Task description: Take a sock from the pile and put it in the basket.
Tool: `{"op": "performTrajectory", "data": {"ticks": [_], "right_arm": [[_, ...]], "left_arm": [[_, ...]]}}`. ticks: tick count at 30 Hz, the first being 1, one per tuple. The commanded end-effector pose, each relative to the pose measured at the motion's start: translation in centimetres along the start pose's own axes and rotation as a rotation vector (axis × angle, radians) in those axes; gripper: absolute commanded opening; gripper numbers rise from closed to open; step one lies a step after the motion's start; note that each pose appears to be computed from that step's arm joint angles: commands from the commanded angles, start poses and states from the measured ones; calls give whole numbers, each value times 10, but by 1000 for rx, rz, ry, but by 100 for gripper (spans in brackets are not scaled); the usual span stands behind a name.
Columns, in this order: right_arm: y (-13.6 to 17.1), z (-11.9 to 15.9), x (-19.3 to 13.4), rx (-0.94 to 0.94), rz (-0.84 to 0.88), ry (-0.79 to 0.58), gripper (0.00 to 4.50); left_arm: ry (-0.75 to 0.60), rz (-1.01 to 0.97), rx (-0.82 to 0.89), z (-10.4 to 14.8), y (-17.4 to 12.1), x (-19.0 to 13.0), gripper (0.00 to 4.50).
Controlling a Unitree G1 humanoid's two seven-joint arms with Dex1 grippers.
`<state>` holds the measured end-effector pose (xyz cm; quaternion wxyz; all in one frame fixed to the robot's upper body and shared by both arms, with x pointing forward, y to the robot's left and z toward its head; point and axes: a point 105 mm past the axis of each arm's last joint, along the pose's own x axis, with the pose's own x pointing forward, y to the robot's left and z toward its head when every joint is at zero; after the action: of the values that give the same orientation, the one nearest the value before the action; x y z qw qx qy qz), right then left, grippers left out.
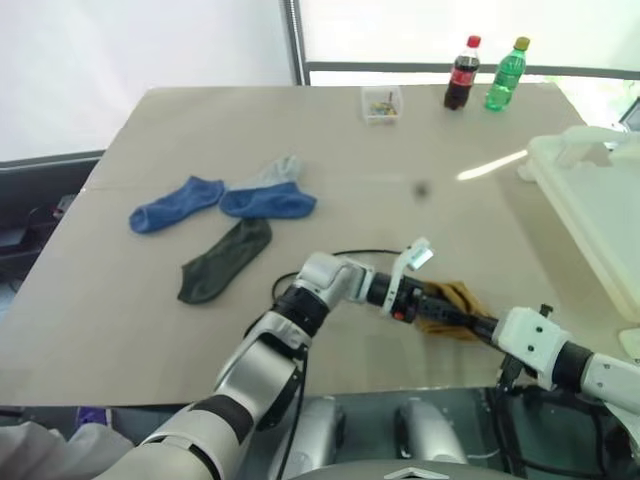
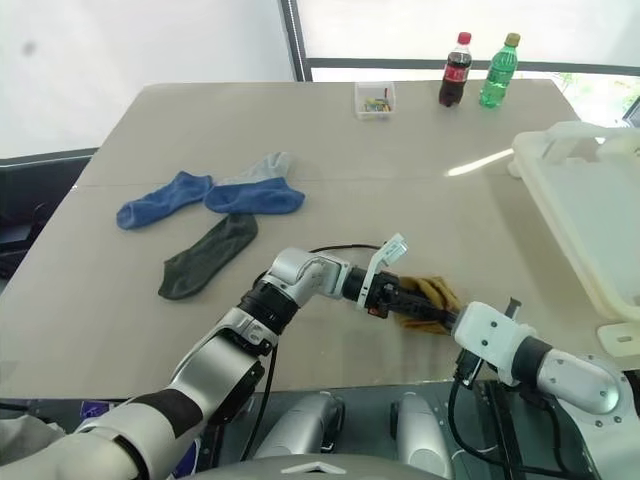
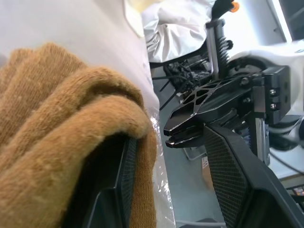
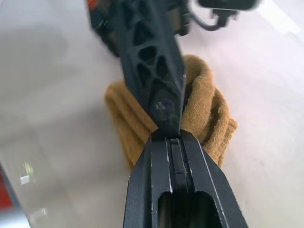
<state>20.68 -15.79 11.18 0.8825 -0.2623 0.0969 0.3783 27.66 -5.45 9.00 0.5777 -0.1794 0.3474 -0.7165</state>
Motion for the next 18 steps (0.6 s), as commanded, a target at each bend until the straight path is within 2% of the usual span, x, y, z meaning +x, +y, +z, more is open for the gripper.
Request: {"op": "performTrajectory", "data": {"ticks": [1,6,9,14,18], "right_arm": [[-17,41,0,-56,-104,-166,3],[-23,49,13,-29,-82,-229,3],[-23,54,22,-17,-49,-262,3],[-12,42,36,-46,49,-224,3],[-13,52,34,-41,62,-279,3]], "left_arm": [[-7,-78,55,-1,-17,-13,229],[-21,-43,47,-5,-22,-40,229],[-25,-18,51,-8,-24,-45,229],[-73,31,72,-7,-28,-55,229],[-90,65,66,-11,-28,-60,229]]}}
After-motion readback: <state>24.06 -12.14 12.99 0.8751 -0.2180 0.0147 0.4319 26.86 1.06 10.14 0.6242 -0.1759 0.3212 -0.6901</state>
